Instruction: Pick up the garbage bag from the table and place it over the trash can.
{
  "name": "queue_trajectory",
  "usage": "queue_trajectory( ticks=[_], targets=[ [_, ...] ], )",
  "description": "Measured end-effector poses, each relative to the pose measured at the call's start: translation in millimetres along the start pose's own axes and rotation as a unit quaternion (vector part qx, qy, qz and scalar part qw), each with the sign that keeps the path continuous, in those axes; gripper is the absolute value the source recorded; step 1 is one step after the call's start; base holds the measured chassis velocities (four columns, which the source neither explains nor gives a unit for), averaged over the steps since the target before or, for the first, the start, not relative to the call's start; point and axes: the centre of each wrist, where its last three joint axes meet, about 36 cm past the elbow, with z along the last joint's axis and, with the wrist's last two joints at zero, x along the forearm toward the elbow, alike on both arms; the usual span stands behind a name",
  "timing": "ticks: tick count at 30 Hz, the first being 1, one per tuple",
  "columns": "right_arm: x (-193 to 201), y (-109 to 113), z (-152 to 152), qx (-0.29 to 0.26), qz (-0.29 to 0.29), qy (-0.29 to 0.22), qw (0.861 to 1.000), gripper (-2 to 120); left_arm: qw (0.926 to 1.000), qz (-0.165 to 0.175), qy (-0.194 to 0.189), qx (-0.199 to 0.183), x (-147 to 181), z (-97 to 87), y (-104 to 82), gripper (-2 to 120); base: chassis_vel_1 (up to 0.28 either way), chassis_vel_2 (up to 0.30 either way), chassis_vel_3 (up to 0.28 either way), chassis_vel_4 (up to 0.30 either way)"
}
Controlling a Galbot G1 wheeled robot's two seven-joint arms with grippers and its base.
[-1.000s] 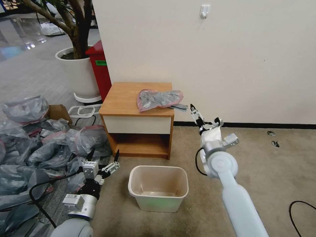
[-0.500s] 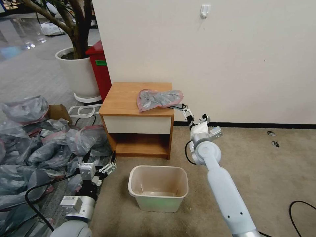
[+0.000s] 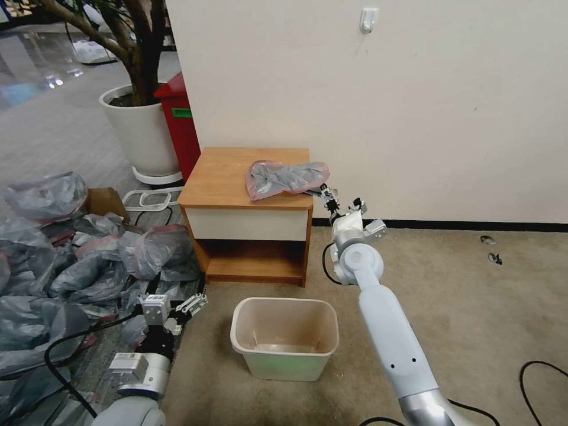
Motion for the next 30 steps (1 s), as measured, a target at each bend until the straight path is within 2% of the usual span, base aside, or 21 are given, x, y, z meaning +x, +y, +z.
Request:
queue_trajectory(
  ticks=[3, 4, 8, 9, 12, 13, 15, 26, 30],
  targets=[
    [0, -2, 1, 0.007, -0.006, -0.003, 1.000, 39, 1.0000, -0.002, 0.001, 0.000, 0, 1.0, 0.5, 100, 0.000, 0.000, 0.000, 0.000],
    [0, -2, 1, 0.007, -0.006, -0.003, 1.000, 39, 1.0000, -0.002, 0.001, 0.000, 0, 1.0, 0.5, 100, 0.000, 0.000, 0.000, 0.000],
    [2, -3, 2, 0.011, -0.007, -0.005, 1.000, 21, 1.0000, -0.003, 0.002, 0.000, 0, 1.2, -0.2, 100, 0.000, 0.000, 0.000, 0.000],
    [2, -3, 2, 0.011, -0.007, -0.005, 1.000, 21, 1.0000, -0.003, 0.002, 0.000, 0, 1.2, -0.2, 100, 0.000, 0.000, 0.000, 0.000],
    [4, -1, 1, 0.011, -0.010, -0.006, 1.000, 8, 1.0000, -0.004, 0.002, 0.000, 0, 1.3, -0.4, 100, 0.000, 0.000, 0.000, 0.000],
    [4, -1, 1, 0.011, -0.010, -0.006, 1.000, 8, 1.0000, -0.004, 0.002, 0.000, 0, 1.3, -0.4, 100, 0.000, 0.000, 0.000, 0.000],
    [4, 0, 1, 0.011, -0.011, -0.007, 1.000, 0, 1.0000, -0.004, 0.002, -0.001, 0, 1.3, -0.3, 100, 0.000, 0.000, 0.000, 0.000],
    [26, 12, 10, 0.015, -0.019, 0.000, 1.000, 0, 1.0000, -0.003, -0.003, 0.001, 3, -4.0, -2.4, 100, 0.000, 0.000, 0.000, 0.000],
    [63, 30, 16, 0.034, -0.036, 0.015, 0.999, 0, 0.9996, -0.004, -0.021, 0.021, 2, -17.1, -2.0, 100, 0.000, 0.000, 0.000, 0.000]
  ],
)
